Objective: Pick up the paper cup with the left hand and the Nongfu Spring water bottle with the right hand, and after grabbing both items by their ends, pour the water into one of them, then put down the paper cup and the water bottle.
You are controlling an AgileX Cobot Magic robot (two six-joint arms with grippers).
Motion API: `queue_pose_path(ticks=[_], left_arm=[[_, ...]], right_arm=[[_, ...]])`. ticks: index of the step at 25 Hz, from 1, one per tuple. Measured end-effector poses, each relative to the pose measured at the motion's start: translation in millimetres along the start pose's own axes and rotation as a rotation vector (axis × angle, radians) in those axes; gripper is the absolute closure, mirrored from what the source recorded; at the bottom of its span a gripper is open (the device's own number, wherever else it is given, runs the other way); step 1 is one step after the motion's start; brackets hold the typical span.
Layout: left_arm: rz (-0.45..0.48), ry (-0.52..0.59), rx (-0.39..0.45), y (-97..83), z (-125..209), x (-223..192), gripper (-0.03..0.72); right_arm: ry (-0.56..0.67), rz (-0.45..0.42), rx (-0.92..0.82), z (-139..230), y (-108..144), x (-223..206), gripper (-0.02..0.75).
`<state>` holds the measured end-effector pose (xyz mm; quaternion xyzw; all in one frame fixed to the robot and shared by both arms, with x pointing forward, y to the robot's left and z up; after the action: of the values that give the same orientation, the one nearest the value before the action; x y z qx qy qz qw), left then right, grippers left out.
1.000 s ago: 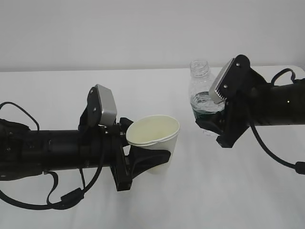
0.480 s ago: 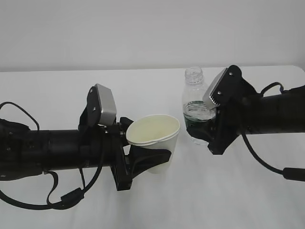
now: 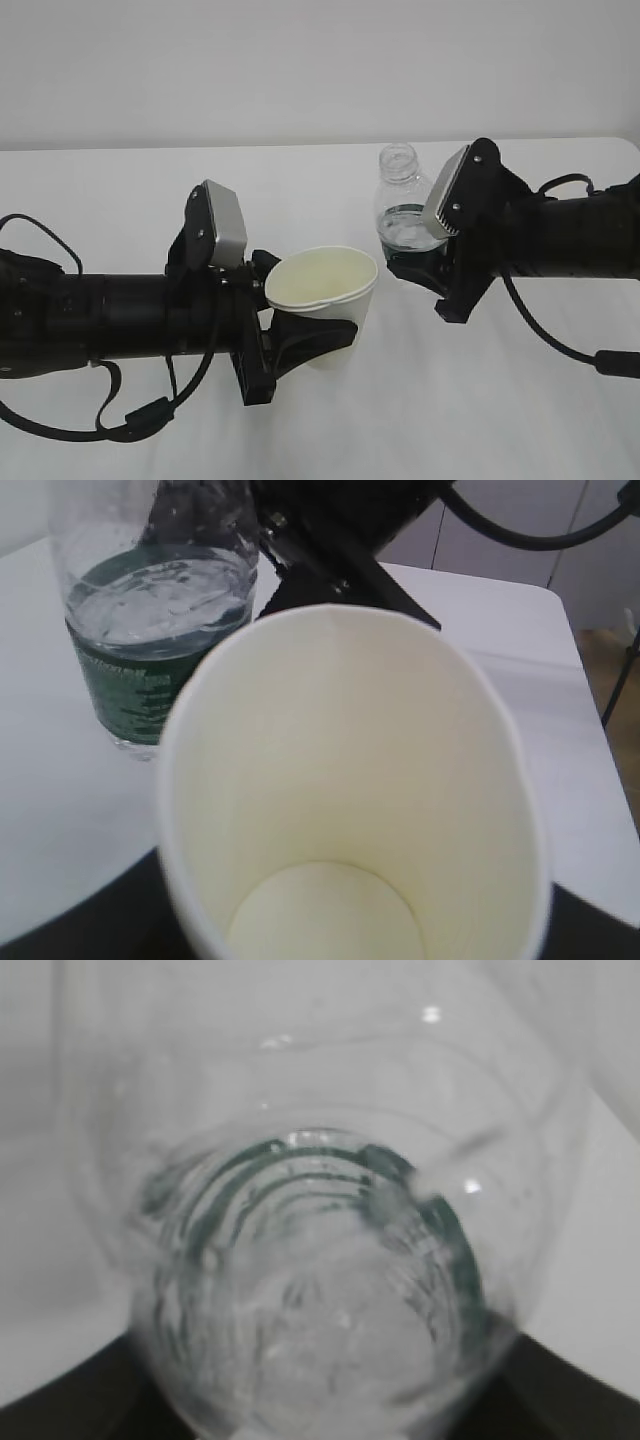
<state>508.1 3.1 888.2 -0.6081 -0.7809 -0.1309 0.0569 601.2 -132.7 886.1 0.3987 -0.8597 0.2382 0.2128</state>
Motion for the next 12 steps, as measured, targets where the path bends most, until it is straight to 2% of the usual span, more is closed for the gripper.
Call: queue_pose_path(ticks=[7,12], left_arm=[[0.032,-0.012,-0.014,-7.5,-2.9,-1.7,0.267],[0.089,-0.026,-0.037,-27.5,-8.8,-10.0,0.267]], right_arm=[[-0.045,-0.003,0.111,-8.2,1.1,0.2,0.279],[-0.058,0.008,0.174,-10.6,-0.6,0.3,0.279]])
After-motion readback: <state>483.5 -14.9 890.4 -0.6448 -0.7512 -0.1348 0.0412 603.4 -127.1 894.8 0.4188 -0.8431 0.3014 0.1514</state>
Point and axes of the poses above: a point on each arm's last joint axis where the gripper is mounted, x pointing back along that axis away from the gripper, y along the wrist's bending axis when the last joint is at zero, z = x × y, the point moved 9 cm from there along -x, pointing out along that axis toward the gripper, and after that the axes turned 12 degrees about -x, right-handed, at the moved point
